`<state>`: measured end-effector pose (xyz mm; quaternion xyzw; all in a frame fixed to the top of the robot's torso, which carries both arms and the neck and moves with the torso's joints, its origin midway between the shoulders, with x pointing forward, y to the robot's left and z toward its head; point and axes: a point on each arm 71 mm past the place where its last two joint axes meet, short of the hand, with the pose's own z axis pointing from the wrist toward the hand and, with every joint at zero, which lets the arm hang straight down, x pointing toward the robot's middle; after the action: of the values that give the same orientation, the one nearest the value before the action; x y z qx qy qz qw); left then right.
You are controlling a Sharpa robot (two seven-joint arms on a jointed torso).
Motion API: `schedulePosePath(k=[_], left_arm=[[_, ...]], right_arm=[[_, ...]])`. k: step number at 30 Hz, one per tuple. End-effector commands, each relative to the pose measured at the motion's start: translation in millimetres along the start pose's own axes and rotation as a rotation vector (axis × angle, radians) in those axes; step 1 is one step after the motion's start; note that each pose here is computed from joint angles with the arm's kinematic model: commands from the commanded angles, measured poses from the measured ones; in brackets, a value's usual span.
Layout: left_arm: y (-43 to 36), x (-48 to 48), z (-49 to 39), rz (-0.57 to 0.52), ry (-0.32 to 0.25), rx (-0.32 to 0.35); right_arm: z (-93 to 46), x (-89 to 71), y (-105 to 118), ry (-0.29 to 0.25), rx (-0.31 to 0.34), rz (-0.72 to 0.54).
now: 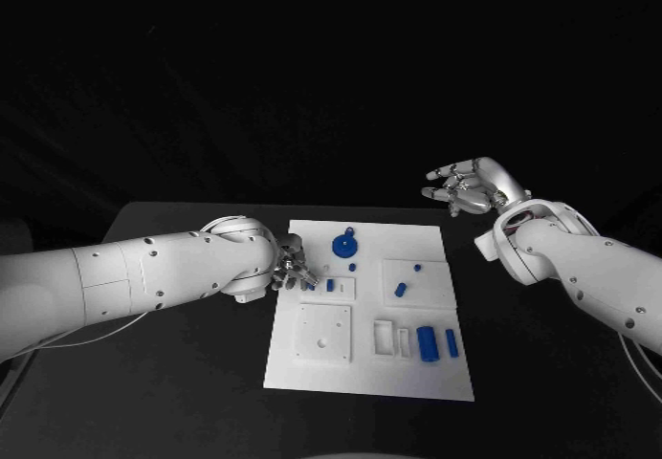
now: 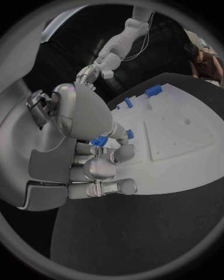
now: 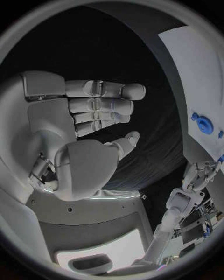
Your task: Assemble the parts on the task board
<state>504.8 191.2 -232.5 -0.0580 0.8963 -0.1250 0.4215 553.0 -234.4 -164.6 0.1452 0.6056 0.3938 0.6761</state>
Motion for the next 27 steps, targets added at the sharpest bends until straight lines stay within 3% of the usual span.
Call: schedulePosePath(k=[1,27], left_arm=[[-2.3,1.6,0.7,0.015,0.01,0.014],[-3.7,7.9,5.2,0.019,0.022,0.013]], right_arm=[[0.1,1.2,0.9,0.011,-0.008,0.0],[-0.1,1.4,0.6,0.012,-0.008,0.001]])
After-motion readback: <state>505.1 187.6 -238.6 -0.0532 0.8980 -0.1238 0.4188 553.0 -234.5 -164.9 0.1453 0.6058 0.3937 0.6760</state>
